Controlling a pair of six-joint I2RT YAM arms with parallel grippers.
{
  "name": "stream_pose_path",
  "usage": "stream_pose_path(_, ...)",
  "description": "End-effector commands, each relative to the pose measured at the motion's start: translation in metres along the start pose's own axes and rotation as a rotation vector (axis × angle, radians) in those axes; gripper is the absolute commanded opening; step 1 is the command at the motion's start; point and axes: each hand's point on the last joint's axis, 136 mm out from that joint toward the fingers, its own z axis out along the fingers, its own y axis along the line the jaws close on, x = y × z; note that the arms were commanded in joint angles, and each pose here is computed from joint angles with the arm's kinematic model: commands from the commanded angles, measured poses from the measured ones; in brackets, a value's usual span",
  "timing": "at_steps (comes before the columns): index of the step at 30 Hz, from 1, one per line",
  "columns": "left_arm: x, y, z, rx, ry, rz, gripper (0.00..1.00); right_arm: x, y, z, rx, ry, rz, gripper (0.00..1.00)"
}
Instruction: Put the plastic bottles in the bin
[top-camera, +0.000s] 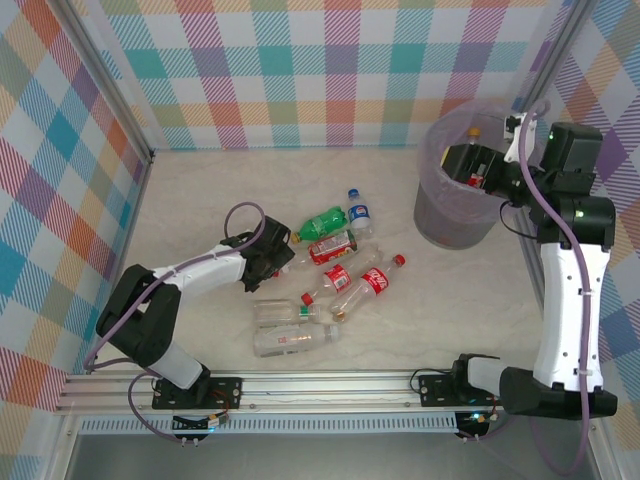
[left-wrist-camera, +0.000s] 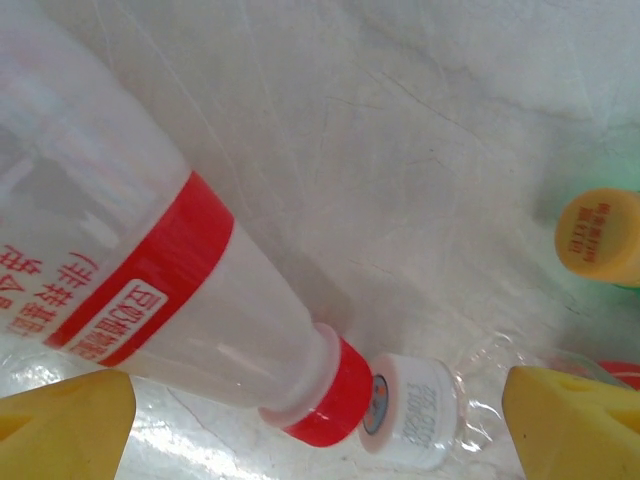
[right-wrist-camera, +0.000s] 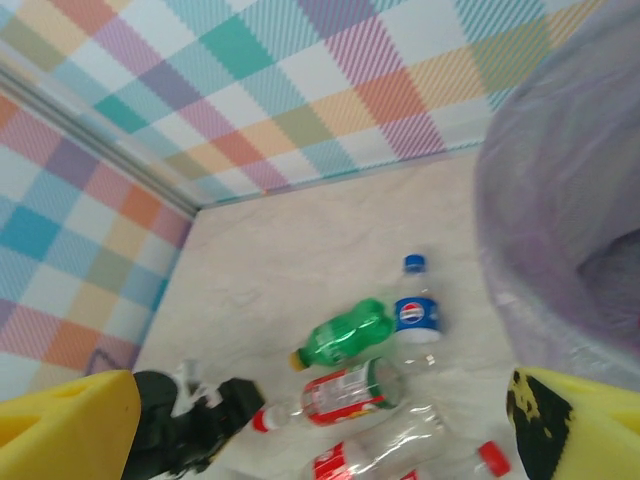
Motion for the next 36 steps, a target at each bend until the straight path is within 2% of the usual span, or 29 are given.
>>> stream_pose_path(1, 0.001, 0.011, 0.013, -0.035, 0.007, -0.028, 0.94, 0.009, 0.021, -0.002, -0.138, 0.019, 0.076, 0.94)
stream_pose_path(7, 0.002, 0.009, 0.025, -0.051, 0.014, -0.036, 0.82, 0.023, 0.021, -0.004, -0.150, 0.035, 0.098, 0.94)
stream_pose_path(12, -0.001, 0.007, 0.023, -0.056, 0.006, -0.010, 0.68, 0.027, 0.014, -0.003, -0.123, 0.034, 0.105, 0.94)
stream_pose_path(16, -0.005, 0.010, 0.016, -0.063, -0.012, 0.003, 0.60, 0.028, 0.014, -0.004, -0.123, 0.023, 0.103, 0.94)
stream_pose_path(27, -0.016, 0.014, -0.009, -0.053, -0.054, 0.041, 0.46, 0.019, 0.019, 0.001, -0.180, -0.007, 0.143, 0.94)
stream_pose_path(32, -0.022, 0.005, -0.023, -0.026, -0.065, 0.085, 0.46, 0.018, 0.021, 0.002, -0.197, -0.014, 0.158, 0.93)
stream_pose_path(36, -0.033, 0.012, -0.027, -0.076, -0.114, 0.085, 0.75, 0.022, 0.019, 0.003, -0.186, -0.005, 0.159, 0.93)
